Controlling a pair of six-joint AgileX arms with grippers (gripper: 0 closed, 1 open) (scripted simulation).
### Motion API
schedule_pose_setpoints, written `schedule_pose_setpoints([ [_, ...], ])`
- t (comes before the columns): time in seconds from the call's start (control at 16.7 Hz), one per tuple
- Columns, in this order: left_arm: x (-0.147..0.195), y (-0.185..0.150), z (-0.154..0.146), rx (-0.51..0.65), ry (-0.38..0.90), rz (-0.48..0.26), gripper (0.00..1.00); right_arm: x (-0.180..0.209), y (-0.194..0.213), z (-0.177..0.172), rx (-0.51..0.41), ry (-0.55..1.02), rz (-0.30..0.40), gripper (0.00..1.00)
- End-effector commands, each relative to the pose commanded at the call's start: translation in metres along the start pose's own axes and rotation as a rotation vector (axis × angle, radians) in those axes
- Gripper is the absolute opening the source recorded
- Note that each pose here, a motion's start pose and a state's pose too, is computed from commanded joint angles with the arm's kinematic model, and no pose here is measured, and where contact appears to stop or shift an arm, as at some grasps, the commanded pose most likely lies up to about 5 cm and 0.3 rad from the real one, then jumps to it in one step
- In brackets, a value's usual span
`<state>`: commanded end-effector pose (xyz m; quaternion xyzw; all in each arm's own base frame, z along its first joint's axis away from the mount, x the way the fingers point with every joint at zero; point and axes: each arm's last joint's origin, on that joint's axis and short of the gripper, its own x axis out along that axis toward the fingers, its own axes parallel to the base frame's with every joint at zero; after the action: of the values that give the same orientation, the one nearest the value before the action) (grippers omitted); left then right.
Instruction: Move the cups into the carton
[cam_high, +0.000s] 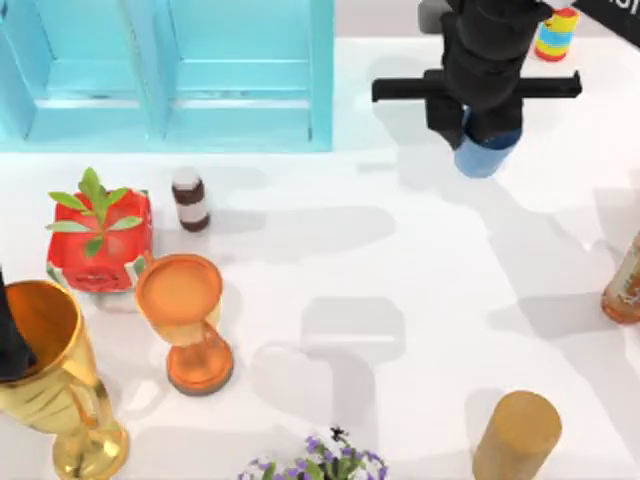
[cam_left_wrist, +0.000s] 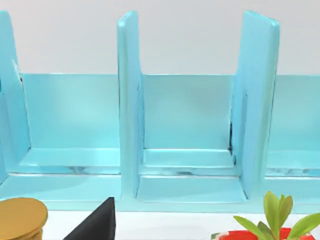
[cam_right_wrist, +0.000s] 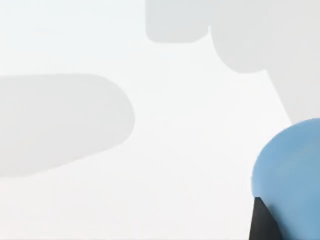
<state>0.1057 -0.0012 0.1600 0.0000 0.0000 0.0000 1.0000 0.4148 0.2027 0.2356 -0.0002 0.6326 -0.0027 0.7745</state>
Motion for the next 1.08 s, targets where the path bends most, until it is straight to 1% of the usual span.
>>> schedule_pose_setpoints([
  [0.06,0.000,0.000,0.000,0.000,0.000,0.000,1.00,-0.002,-0.010,0.002,0.000,0.005,-0.005,0.00],
  [0.18,0.000,0.000,0.000,0.000,0.000,0.000,1.00,-0.007,-0.046,0.005,-0.001,0.025,-0.021,0.00],
  [0.36,0.000,0.000,0.000,0.000,0.000,0.000,1.00,-0.020,-0.130,0.004,-0.004,0.072,-0.052,0.00],
  [0.54,0.000,0.000,0.000,0.000,0.000,0.000,1.00,-0.035,-0.224,-0.021,-0.005,0.133,-0.066,0.00],
  [0.66,0.000,0.000,0.000,0.000,0.000,0.000,1.00,-0.045,-0.269,-0.047,-0.004,0.167,-0.061,0.00],
  [0.84,0.000,0.000,0.000,0.000,0.000,0.000,1.00,-0.057,-0.303,-0.079,-0.003,0.192,-0.047,0.00],
  [0.96,0.000,0.000,0.000,0.000,0.000,0.000,1.00,-0.060,-0.308,-0.086,-0.003,0.195,-0.043,0.00],
  [1.08,0.000,0.000,0.000,0.000,0.000,0.000,1.00,-0.060,-0.308,-0.086,-0.003,0.195,-0.043,0.00],
])
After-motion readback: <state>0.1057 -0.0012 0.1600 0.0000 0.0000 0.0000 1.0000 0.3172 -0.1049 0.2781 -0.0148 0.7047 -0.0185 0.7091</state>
